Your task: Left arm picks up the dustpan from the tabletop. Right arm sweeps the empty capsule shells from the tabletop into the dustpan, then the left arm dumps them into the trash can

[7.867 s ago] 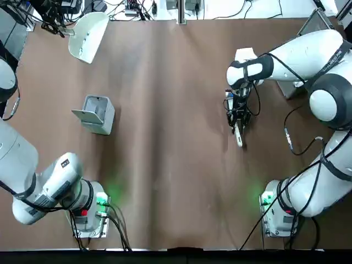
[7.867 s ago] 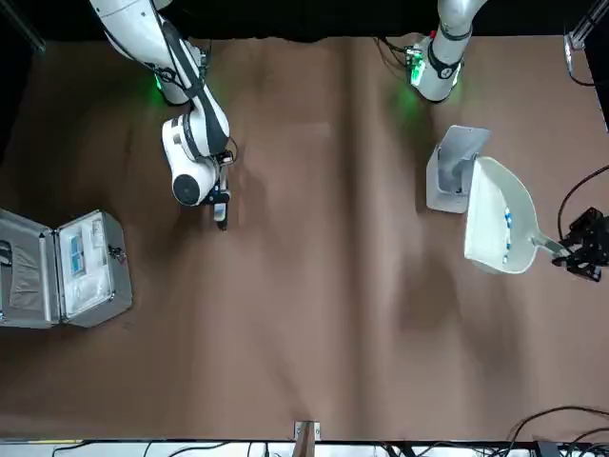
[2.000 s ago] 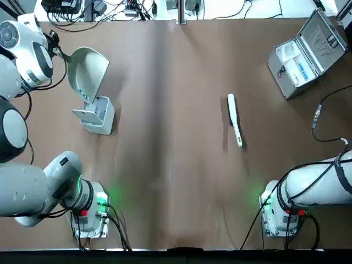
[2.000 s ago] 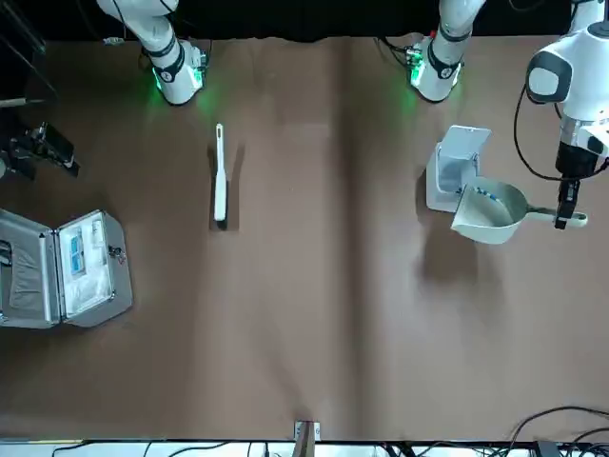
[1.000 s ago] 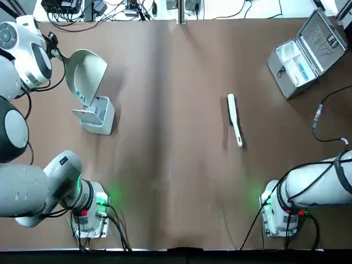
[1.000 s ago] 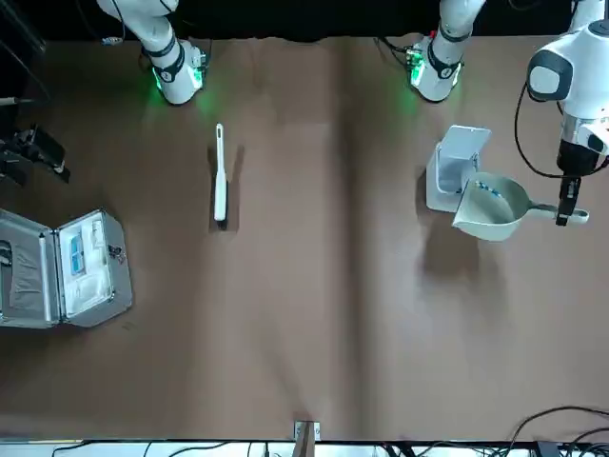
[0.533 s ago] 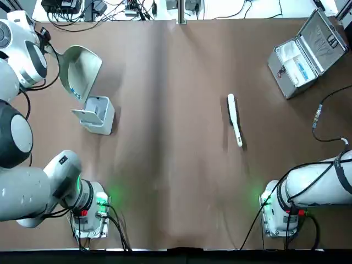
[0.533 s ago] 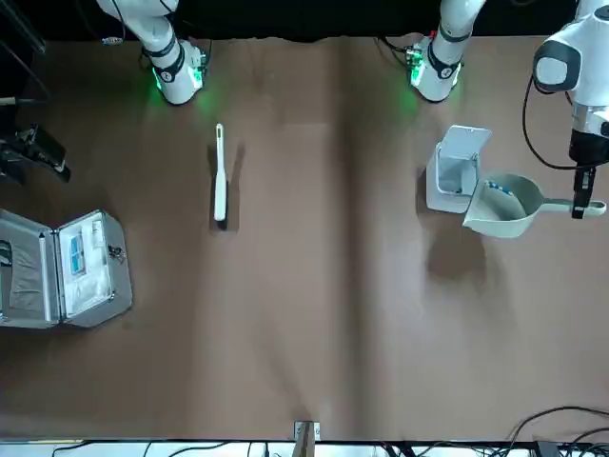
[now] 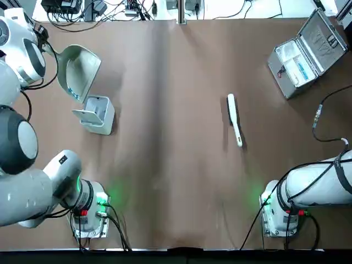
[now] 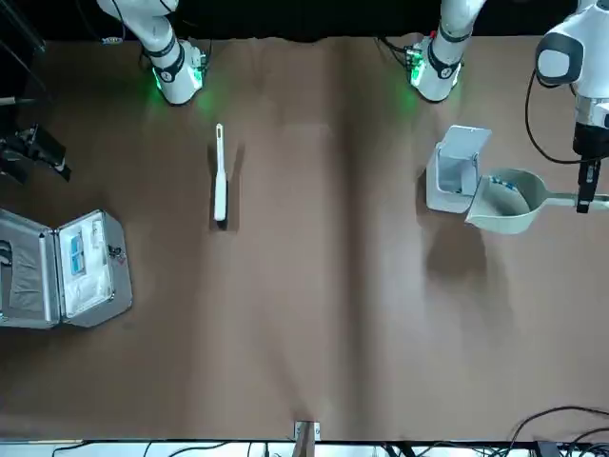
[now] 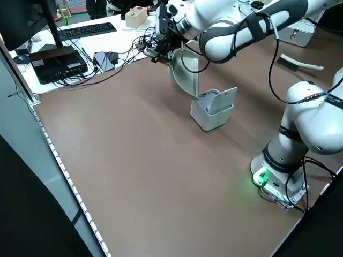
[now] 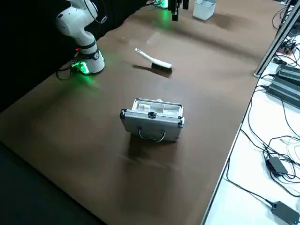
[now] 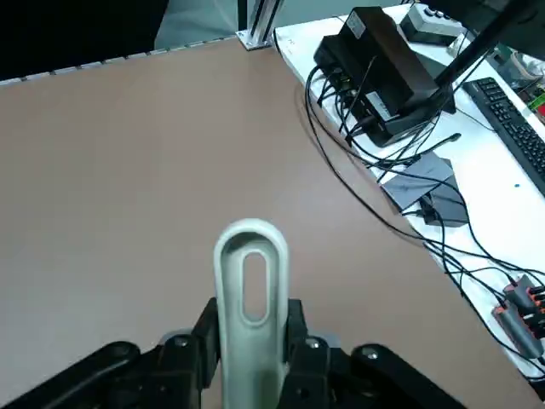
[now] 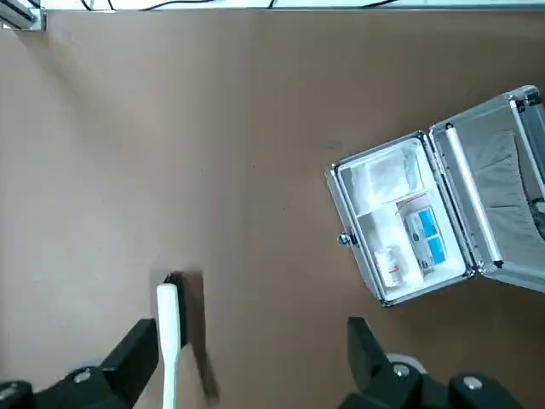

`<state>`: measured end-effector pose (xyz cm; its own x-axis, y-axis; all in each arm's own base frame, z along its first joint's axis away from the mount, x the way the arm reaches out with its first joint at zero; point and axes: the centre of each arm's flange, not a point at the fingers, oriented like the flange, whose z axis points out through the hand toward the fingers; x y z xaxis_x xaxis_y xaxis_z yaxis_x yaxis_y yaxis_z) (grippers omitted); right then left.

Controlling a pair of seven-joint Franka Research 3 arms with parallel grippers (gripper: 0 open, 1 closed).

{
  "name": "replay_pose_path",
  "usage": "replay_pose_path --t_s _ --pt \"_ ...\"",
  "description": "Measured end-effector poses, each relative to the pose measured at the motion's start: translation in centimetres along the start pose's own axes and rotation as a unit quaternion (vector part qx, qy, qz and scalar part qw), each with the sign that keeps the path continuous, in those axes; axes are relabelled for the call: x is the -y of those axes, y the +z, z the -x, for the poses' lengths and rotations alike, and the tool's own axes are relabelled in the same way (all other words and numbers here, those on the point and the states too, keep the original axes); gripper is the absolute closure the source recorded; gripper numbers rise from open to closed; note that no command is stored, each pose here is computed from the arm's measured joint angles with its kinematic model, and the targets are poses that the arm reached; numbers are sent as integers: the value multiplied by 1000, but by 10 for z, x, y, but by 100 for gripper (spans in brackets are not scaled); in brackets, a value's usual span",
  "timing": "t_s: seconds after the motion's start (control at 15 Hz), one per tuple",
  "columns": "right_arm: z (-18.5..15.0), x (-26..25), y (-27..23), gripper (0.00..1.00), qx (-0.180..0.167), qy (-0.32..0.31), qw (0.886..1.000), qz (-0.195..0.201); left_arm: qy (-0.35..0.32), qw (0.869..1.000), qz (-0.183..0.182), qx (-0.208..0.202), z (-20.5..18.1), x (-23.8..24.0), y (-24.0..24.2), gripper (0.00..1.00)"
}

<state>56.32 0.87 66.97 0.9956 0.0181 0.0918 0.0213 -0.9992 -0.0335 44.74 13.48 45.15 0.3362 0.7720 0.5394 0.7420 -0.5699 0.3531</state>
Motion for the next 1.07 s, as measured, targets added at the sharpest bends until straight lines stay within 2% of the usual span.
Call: replay_pose_path --t_s 0.53,0.8,1.07 --pt "0 0 0 2 0 0 1000 0 0 1000 -16 -8 11 11 -13 66" --pt "0 -1 0 2 0 1 1000 0 -14 1000 -6 -6 37 -15 -14 66" --pt "0 -1 0 2 0 1 1000 0 -16 1000 -12 -23 36 -14 -17 66"
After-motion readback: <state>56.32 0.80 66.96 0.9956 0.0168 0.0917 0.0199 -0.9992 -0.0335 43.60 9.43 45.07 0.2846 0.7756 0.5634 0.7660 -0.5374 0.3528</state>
